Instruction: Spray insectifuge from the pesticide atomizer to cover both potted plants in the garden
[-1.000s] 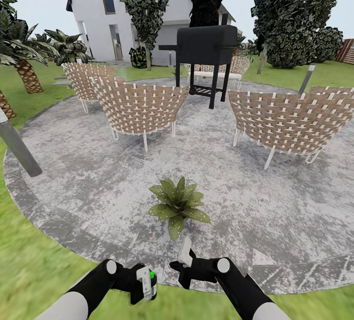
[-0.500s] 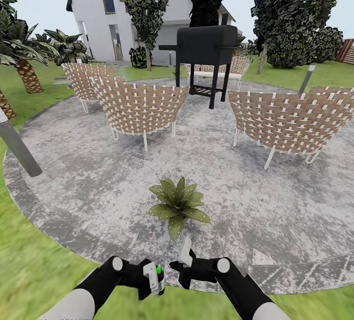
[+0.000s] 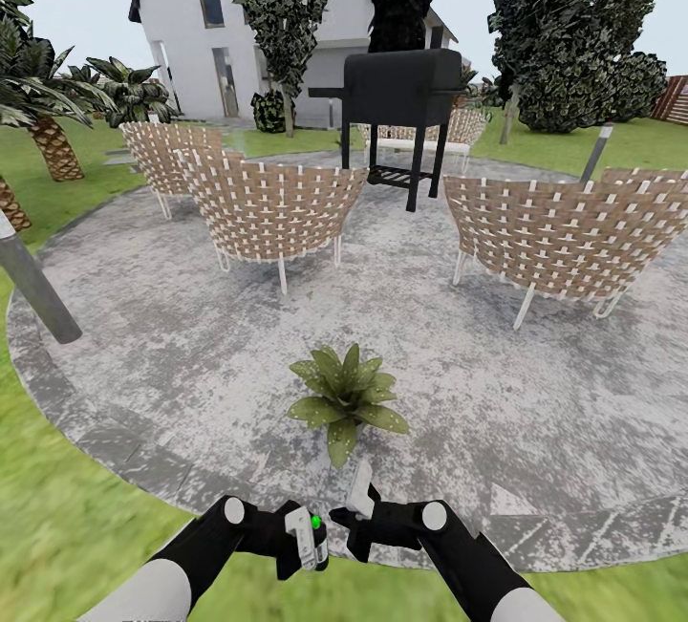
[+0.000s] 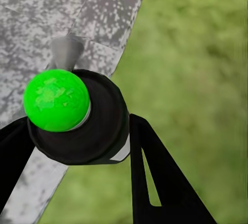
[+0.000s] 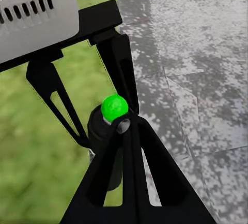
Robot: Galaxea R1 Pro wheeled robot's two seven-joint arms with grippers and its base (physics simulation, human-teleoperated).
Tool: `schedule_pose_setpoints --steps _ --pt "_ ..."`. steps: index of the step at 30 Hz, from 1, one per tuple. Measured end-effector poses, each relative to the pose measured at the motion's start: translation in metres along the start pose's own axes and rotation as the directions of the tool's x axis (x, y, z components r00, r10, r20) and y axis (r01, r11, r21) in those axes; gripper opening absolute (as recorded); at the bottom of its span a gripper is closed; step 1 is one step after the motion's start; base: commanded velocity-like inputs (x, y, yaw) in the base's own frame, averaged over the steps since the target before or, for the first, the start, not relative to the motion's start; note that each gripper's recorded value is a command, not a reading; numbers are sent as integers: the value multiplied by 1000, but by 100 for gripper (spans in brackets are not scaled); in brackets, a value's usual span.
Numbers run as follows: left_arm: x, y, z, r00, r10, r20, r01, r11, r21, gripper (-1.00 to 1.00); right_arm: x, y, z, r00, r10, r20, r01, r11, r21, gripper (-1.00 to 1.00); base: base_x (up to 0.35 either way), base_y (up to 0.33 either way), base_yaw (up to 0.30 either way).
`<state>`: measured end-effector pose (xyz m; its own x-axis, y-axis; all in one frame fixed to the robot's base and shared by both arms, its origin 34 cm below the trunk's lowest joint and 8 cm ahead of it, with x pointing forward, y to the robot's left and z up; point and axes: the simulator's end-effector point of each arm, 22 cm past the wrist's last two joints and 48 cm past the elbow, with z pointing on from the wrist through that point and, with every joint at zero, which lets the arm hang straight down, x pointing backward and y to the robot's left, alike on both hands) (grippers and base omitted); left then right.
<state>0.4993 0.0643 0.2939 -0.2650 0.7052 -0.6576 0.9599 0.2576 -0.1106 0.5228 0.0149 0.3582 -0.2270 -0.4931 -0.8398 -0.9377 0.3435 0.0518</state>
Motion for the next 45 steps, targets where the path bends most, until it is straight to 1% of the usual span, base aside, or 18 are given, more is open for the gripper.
schedule_pose_setpoints --steps 4,7,10,15,23,27,32,43,45 --pt "-1 1 0 1000 3 3 -3 1000 -1 -100 1 0 0 1000 0 -2 0 1000 0 -100 0 0 0" --pt "-5 2 -1 1000 -3 16 3 1000 -2 -100 2 -1 -1 1000 1 -4 -1 1000 1 -100 0 0 0" --pt "-5 -5 -1 1000 -6 17 5 1000 28 -100 4 -1 -2 1000 1 -7 -1 1000 1 -100 0 0 0" --pt "-6 -7 -1 1000 -6 19 5 999 39 -100 5 -1 -2 1000 -6 -13 6 1000 0 -100 0 0 0" --pt "-7 -8 0 1000 -6 22 5 999 41 -100 6 -1 -2 1000 -6 -15 6 1000 0 -100 0 0 0" --pt "-12 -3 -1 1000 -2 28 1 999 34 -100 6 -1 -2 1000 -6 -15 6 1000 0 -100 0 0 0" --pt "-19 -5 2 999 3 37 -4 999 39 -100 6 -1 -2 1000 -6 -15 6 1000 0 -100 0 0 0" --pt "-19 -6 2 999 3 37 -4 999 42 -100 6 -1 -2 1000 -6 -15 6 1000 0 -100 0 0 0" --pt "-20 -8 2 999 3 37 -5 999 52 -100 6 -1 -2 1000 -6 -15 6 1000 0 -100 0 0 0"
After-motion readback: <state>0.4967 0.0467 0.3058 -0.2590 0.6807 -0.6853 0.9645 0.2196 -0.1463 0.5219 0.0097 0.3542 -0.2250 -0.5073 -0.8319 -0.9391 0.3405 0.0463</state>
